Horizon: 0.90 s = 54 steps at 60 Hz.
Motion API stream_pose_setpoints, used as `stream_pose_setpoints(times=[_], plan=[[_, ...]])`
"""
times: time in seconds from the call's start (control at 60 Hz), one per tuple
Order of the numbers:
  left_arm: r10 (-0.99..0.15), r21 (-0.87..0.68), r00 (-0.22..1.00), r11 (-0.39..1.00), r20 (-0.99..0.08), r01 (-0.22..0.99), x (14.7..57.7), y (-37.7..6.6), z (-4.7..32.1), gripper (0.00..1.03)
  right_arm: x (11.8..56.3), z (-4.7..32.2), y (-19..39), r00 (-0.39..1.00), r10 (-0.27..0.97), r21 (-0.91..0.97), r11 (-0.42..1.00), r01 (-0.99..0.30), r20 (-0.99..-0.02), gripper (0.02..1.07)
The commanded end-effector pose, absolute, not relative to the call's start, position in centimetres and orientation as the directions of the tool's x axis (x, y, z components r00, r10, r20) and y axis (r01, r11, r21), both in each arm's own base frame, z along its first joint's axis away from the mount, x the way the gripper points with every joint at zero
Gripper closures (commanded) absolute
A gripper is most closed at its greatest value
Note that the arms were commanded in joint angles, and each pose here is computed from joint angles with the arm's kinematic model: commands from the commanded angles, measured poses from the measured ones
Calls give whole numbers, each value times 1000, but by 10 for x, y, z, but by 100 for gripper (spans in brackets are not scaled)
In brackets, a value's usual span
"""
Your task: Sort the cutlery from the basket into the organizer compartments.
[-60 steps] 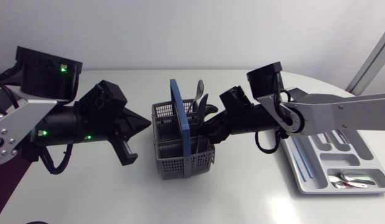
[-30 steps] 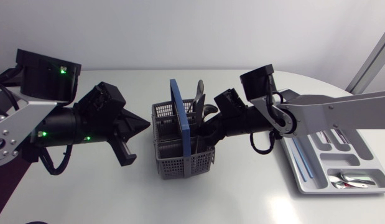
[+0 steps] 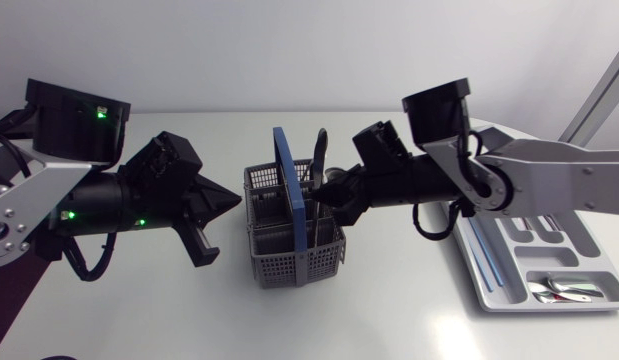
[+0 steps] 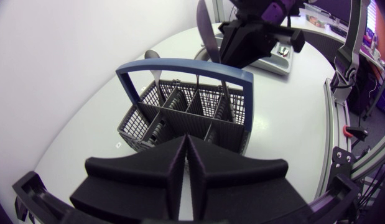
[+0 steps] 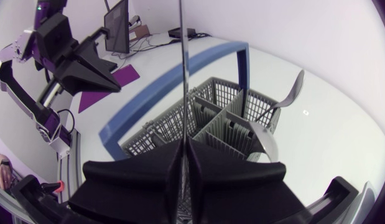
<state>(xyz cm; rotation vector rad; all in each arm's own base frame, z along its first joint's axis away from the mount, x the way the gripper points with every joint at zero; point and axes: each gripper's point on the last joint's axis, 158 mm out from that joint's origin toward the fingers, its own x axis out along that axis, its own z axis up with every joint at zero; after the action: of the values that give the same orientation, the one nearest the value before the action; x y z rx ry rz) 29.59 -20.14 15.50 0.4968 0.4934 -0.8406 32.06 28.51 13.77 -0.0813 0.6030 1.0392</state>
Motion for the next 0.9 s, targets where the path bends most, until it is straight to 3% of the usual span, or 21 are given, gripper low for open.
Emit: stream_pose_setpoints(times=[0.0,0.167,0.5,0.883], plan=[[-564,200,553,566,-613,800,293,-198,140,97,318,175,280,394,801,197,520,-831,-451,101],[-561,201,556,570,-613,797,294,-196,141,97,316,228,264,443,807,165,534,-829,-389,101],[-563,204,559,570,-609,796,295,-198,144,97,315,292,188,575,741,143,647,-749,-348,101],[-567,206,559,566,-605,798,296,-200,148,97,345,228,34,715,440,82,875,-477,-544,101]])
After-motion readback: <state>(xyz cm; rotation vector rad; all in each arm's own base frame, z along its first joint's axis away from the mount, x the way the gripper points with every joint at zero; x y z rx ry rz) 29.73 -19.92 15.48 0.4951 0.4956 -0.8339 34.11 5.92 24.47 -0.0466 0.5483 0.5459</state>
